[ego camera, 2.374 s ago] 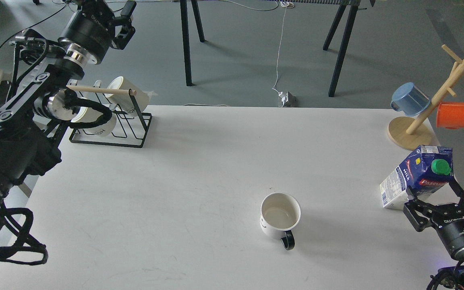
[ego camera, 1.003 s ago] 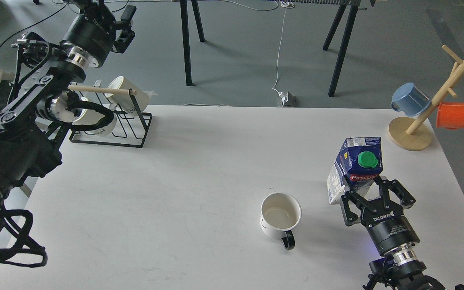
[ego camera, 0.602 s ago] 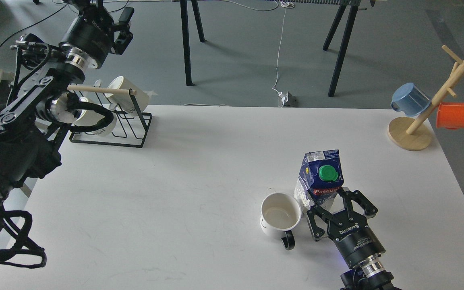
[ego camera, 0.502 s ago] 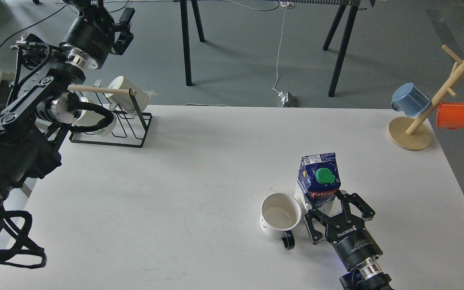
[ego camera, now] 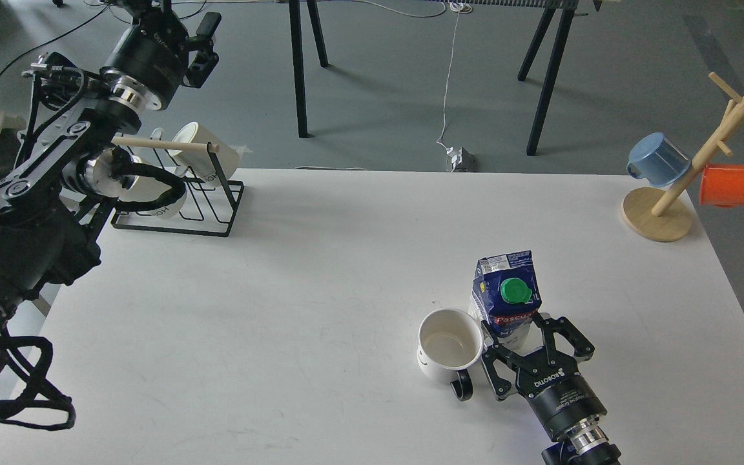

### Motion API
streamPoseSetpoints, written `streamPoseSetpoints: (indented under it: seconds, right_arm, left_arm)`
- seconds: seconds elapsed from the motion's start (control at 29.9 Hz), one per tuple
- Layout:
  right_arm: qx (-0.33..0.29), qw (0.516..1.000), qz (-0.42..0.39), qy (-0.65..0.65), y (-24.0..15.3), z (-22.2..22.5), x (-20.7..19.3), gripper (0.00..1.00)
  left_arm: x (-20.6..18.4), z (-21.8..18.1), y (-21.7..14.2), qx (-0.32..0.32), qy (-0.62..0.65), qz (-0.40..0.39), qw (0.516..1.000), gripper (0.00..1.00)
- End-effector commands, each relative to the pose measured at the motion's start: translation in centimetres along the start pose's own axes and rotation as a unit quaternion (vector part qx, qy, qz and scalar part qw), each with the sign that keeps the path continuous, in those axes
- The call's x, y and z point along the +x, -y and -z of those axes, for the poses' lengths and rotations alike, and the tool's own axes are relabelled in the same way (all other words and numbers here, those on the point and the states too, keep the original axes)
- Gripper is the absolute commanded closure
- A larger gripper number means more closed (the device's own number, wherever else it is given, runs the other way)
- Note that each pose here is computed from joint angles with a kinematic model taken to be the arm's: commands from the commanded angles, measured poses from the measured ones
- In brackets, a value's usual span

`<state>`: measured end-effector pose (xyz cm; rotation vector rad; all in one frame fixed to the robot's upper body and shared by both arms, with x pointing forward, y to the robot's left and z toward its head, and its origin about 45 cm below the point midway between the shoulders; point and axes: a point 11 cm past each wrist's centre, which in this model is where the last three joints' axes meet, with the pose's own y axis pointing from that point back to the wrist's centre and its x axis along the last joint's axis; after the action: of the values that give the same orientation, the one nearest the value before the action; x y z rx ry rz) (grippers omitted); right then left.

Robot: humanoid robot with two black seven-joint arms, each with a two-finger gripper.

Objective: Place cup and milk with both arms
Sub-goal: 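Carry the milk carton with the right gripper beside the white mug, then set the carton down, open the right gripper and withdraw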

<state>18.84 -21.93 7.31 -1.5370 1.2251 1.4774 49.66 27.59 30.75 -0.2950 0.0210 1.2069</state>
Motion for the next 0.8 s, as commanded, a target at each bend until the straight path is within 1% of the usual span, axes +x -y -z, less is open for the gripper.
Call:
streamPoseSetpoints:
  seconds: [0.0, 0.23, 0.43, 0.64, 0.7, 0.77]
  right_arm:
    - [0.002, 1.000, 0.000, 0.001, 0.0, 0.1, 0.0, 0.05]
    - [0.004, 1.000, -0.003, 0.006, -0.5, 0.0, 0.1, 0.03]
    - [0.008, 1.000, -0.019, 0.008, -2.0, 0.1, 0.7, 0.02]
    - [0.009, 1.000, -0.020, 0.011, -3.6, 0.0, 0.2, 0.02]
    - [0.016, 1.000, -0.024, 0.008, -4.3, 0.6, 0.1, 0.02]
    - [0.026, 0.999, -0.029, -0.008, -5.4, 2.2, 0.0, 0.02]
  left_arm:
    - [0.1, 0.2, -0.1, 0.002, 0.000, -0.001, 1.000, 0.00]
    - [0.0, -0.1, 0.1, -0.001, 0.000, 0.001, 1.000, 0.00]
    - [0.0, -0.2, 0.1, -0.003, -0.001, 0.000, 1.000, 0.00]
    - [0.1, -0.3, 0.1, -0.004, 0.000, -0.001, 1.000, 0.00]
    - [0.5, -0.6, 0.0, -0.006, 0.001, -0.004, 1.000, 0.00]
    - [0.9, -0.9, -0.1, -0.009, 0.001, -0.008, 1.000, 0.00]
